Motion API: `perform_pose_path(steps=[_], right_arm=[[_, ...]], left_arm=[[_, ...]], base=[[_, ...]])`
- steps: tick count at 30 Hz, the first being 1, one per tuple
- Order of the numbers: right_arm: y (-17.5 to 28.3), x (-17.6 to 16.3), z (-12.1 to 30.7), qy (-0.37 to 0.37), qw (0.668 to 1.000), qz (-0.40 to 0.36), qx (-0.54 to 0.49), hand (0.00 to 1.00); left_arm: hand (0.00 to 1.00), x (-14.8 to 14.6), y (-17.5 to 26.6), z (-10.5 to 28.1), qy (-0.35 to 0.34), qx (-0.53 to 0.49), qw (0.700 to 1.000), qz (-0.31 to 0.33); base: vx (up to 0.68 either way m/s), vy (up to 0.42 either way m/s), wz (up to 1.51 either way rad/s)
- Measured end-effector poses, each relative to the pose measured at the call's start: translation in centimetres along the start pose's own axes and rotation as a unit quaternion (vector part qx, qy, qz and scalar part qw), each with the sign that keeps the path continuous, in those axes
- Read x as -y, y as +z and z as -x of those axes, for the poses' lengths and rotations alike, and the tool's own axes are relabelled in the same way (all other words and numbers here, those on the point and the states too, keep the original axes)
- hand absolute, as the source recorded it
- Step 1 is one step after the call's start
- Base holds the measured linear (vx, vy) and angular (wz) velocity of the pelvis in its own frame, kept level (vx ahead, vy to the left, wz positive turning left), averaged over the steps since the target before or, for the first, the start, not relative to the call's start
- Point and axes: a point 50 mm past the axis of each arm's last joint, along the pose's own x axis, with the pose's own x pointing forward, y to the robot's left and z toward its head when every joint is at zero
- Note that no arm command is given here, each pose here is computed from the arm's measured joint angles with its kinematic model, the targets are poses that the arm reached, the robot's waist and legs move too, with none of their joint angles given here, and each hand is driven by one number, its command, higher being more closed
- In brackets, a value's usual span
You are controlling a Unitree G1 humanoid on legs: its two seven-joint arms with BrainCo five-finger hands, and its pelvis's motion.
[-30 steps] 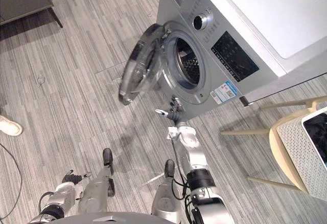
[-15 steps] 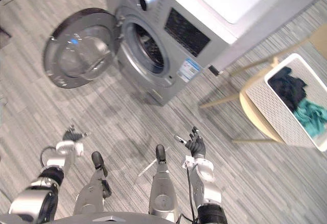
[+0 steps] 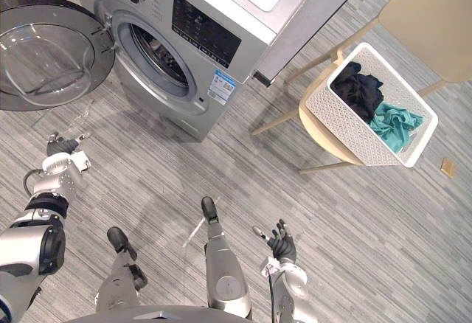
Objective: Pick up the laundry basket with both hands and put the clothes into the washing machine.
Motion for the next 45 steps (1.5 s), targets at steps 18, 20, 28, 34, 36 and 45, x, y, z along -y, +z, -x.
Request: perform_pose_path(steps=[18,20,28,34,36,45], right_arm=[[-9.8,8.4,3.4,-0.243,0.936,-0.079,-0.244,0.00],[-10.5,8.3,3.8,-0.255,0.925,-0.105,-0.260,0.00],[-10.5,8.6,3.8,-0.271,0.918,-0.128,-0.259,0.00],[-8.4,7.9,1.9,-0.264,0.932,-0.136,-0.209,0.00],[-7.0,8.3,1.3,-0.266,0.938,-0.129,-0.180,0.00],[-7.0,1.8,-0.7,-0.166,0.964,-0.109,-0.177,0.00]], left_arm=[[0.00,-9.0,-25.4,13.2,-0.005,-0.341,0.926,-0.162],[0.00,-11.2,-27.2,15.3,0.029,-0.385,0.911,-0.141],[0.00,-15.1,-30.6,21.1,0.112,-0.485,0.864,-0.074],[0.00,-13.2,-29.3,18.8,0.122,-0.440,0.890,0.004],[0.00,-12.5,-29.2,18.7,0.097,-0.434,0.896,-0.013],[0.00,-10.3,-27.6,16.8,0.029,-0.375,0.922,-0.089]], base=[[0.01,0.016,0.29],[0.05,0.000,0.01],[0.04,-0.024,-0.03],[0.02,-0.133,-0.11],[0.00,-0.033,-0.19],[0.03,0.143,-0.71]])
